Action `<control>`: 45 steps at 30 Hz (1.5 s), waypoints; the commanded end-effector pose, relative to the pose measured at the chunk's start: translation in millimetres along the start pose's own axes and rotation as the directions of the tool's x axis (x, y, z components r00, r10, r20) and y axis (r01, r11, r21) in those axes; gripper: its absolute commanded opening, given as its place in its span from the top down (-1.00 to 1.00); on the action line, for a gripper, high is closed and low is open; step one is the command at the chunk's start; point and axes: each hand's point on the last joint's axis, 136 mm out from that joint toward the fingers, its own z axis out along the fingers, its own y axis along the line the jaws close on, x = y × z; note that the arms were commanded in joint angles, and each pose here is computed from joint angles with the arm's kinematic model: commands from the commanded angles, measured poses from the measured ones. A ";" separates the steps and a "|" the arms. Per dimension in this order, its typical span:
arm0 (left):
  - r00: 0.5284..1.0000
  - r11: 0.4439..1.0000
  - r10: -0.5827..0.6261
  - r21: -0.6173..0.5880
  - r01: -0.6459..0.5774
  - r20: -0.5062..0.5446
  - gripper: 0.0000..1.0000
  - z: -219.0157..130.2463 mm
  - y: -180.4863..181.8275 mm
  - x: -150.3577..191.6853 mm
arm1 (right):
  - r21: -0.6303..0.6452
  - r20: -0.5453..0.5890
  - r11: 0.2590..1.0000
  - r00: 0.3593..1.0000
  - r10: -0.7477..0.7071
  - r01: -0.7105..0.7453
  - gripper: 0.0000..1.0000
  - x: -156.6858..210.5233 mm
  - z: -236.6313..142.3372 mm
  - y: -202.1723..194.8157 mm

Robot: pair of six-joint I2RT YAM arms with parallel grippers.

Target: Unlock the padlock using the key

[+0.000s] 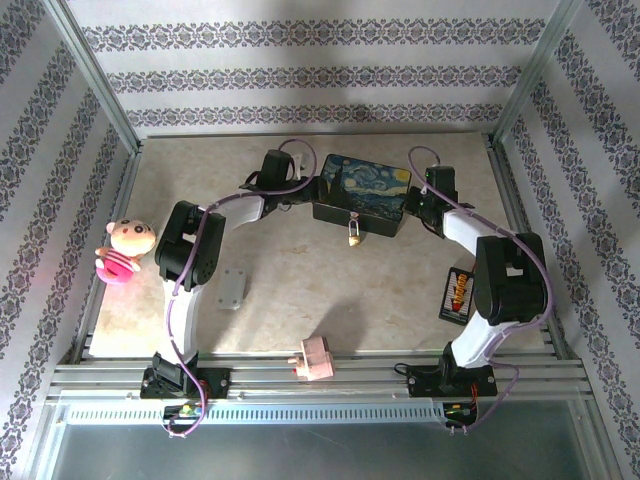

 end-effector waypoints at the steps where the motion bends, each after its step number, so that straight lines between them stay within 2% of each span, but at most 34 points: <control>1: 0.998 0.994 -0.026 0.102 0.031 -0.050 0.04 -1.3 -31.1 27.5 | -0.202 -0.048 0.977 0.996 -0.081 0.069 1.00 20.1 6.4 65.9; 10: 0.997 0.999 -0.049 0.010 0.049 0.064 0.03 -48.7 -23.9 34.1 | -0.330 -0.056 0.939 0.991 -0.119 0.094 1.00 48.4 -3.5 116.1; 23: 0.978 0.984 -0.151 -0.076 0.163 0.141 -0.01 -100.5 0.2 67.4 | -0.427 -0.078 0.900 0.988 -0.133 0.087 1.00 99.5 -23.0 174.1; 25: 0.977 0.983 -0.155 -0.077 0.168 0.143 -0.08 -107.6 -0.5 71.7 | -0.437 -0.085 0.895 0.987 -0.139 0.088 1.00 109.2 -27.3 180.9; 26: 0.978 0.982 -0.154 -0.084 0.167 0.140 -0.20 -111.2 0.5 75.1 | -0.436 -0.082 0.895 0.986 -0.142 0.093 1.00 112.7 -30.1 183.2; 31: 0.977 0.976 -0.140 -0.141 0.163 0.163 -0.49 -133.2 6.5 79.0 | -0.391 -0.039 0.916 0.993 -0.108 0.084 1.00 113.3 -45.2 174.1; 35: 0.972 0.961 -0.142 -0.208 0.181 0.189 -0.79 -153.9 13.0 83.0 | -0.307 0.002 0.947 0.995 -0.098 0.094 1.00 103.5 -51.1 150.6; 37: 0.966 0.948 -0.157 -0.244 0.205 0.204 -0.88 -165.9 18.4 88.2 | -0.268 0.018 0.959 0.995 -0.095 0.097 1.00 96.8 -54.1 138.0; 41: 0.960 0.922 -0.185 -0.300 0.244 0.210 -0.94 -188.5 28.1 106.9 | -0.174 0.054 0.979 0.993 -0.100 0.108 1.00 85.0 -64.5 109.3; 45: 0.956 0.911 -0.221 -0.309 0.273 0.194 -0.92 -203.8 29.3 128.4 | -0.133 0.082 0.979 0.986 -0.143 0.153 1.00 80.6 -87.3 98.4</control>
